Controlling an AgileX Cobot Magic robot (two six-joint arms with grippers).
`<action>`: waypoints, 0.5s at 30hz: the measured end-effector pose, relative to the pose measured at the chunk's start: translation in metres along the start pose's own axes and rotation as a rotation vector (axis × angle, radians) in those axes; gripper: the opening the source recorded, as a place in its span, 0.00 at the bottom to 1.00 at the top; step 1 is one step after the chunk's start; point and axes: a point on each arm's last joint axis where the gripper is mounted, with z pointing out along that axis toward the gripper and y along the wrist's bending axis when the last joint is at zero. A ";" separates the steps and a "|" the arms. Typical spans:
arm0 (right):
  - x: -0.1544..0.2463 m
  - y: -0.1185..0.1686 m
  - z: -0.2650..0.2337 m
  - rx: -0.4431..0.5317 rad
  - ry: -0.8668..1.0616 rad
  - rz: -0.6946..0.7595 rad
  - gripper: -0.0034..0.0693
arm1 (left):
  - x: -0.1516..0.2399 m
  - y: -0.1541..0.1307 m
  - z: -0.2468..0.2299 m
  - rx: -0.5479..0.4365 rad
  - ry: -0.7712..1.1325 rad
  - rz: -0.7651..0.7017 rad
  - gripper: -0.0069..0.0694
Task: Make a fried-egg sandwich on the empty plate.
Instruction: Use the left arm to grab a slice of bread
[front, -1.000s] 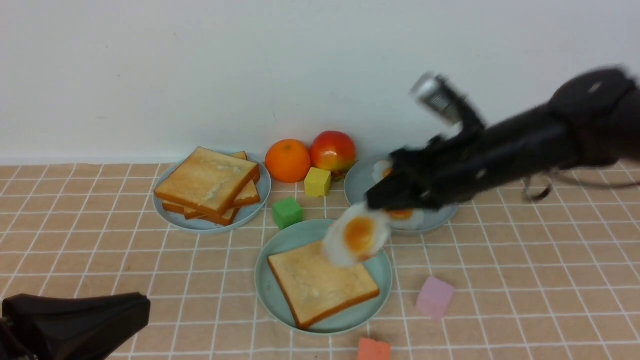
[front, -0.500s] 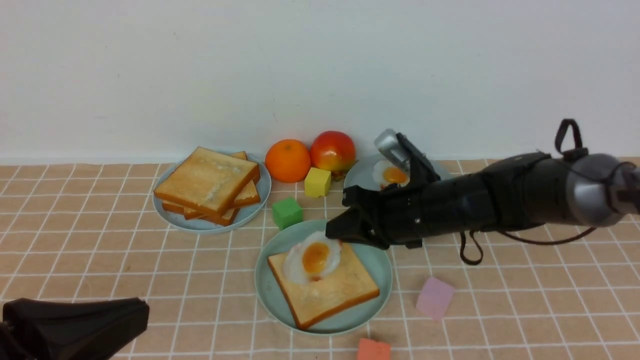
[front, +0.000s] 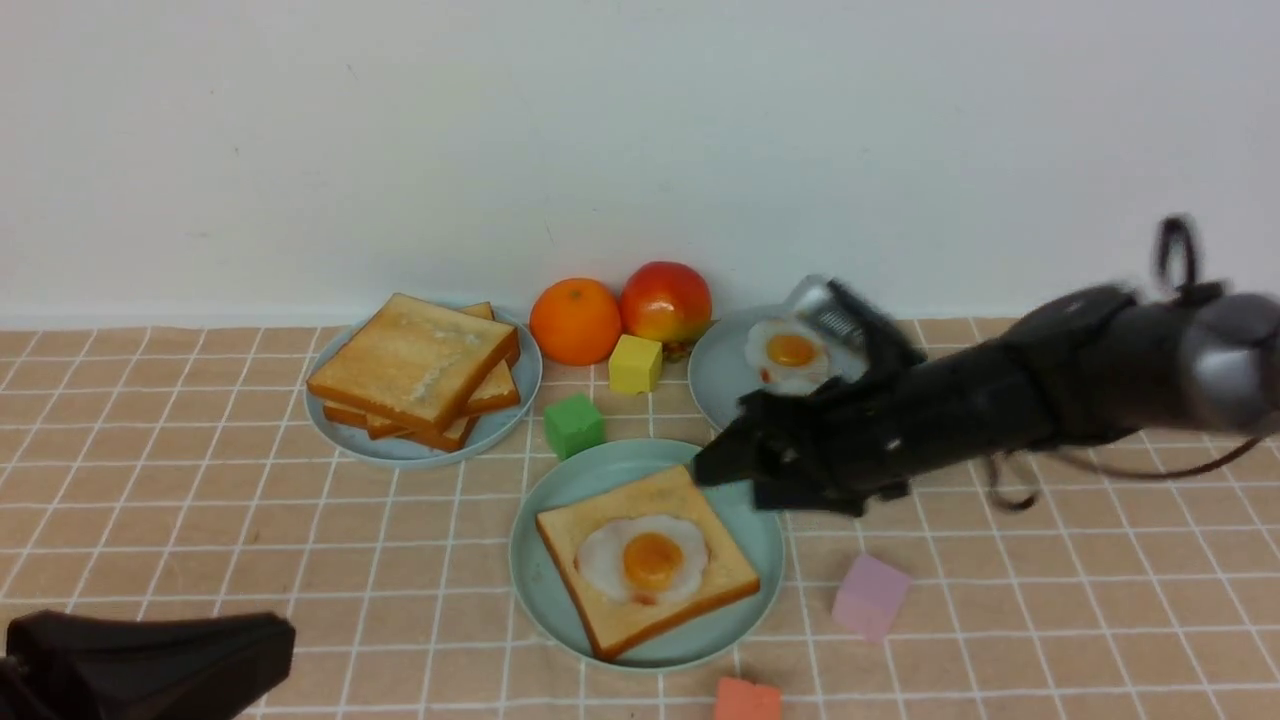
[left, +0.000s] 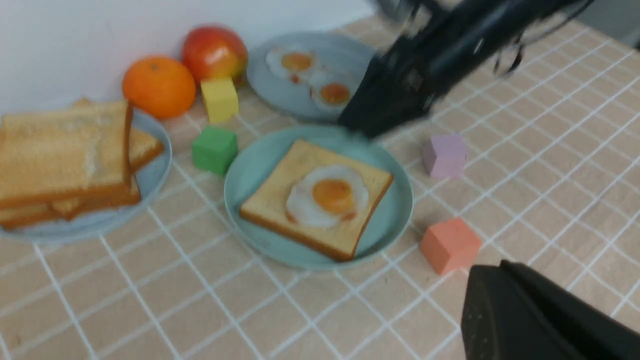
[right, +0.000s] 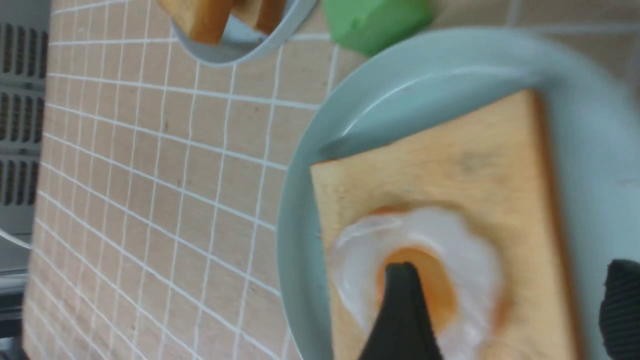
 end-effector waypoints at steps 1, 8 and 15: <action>-0.001 0.001 -0.003 0.004 -0.003 -0.004 0.73 | 0.001 0.000 0.000 -0.001 0.006 -0.004 0.08; 0.004 0.055 -0.120 0.131 -0.048 -0.235 0.38 | -0.020 -0.003 0.033 -0.053 0.166 -0.112 0.08; 0.051 0.103 -0.208 0.308 -0.101 -0.303 0.04 | -0.049 0.001 0.118 -0.173 0.433 -0.003 0.07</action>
